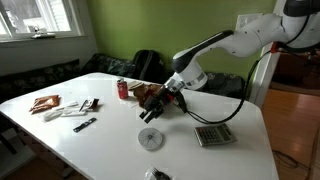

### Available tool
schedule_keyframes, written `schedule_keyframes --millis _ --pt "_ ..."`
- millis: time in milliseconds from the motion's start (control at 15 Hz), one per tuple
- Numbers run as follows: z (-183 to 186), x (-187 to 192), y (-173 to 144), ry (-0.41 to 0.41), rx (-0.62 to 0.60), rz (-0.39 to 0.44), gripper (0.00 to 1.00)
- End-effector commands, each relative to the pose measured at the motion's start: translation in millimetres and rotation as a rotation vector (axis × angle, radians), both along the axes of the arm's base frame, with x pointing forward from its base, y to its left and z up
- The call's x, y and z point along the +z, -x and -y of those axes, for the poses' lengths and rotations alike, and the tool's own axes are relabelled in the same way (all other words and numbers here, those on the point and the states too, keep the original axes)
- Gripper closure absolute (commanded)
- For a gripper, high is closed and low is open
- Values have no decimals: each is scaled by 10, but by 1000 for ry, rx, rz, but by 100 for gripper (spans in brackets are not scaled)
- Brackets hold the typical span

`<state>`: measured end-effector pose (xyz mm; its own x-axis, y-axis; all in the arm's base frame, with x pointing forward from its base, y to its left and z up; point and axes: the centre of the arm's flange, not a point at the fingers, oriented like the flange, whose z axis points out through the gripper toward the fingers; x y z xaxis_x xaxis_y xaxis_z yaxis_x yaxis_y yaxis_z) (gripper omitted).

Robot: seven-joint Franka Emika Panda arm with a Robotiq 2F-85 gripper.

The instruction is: Take the coaster off of the wooden plate

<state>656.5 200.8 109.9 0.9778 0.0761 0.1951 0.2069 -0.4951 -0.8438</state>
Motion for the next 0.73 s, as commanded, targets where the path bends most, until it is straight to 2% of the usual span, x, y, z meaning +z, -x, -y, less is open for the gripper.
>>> schedule_keyframes --millis 0,133,333,533,600,667 --pt "-2 235 50 78 -102 47 13" --pt "-1 452 137 108 -135 68 0" --pt "15 757 364 126 -192 74 0" --pt "-1 1052 578 129 -258 160 0" --pt "-100 849 248 112 -231 149 0" --pt "-122 924 291 113 -232 161 0"
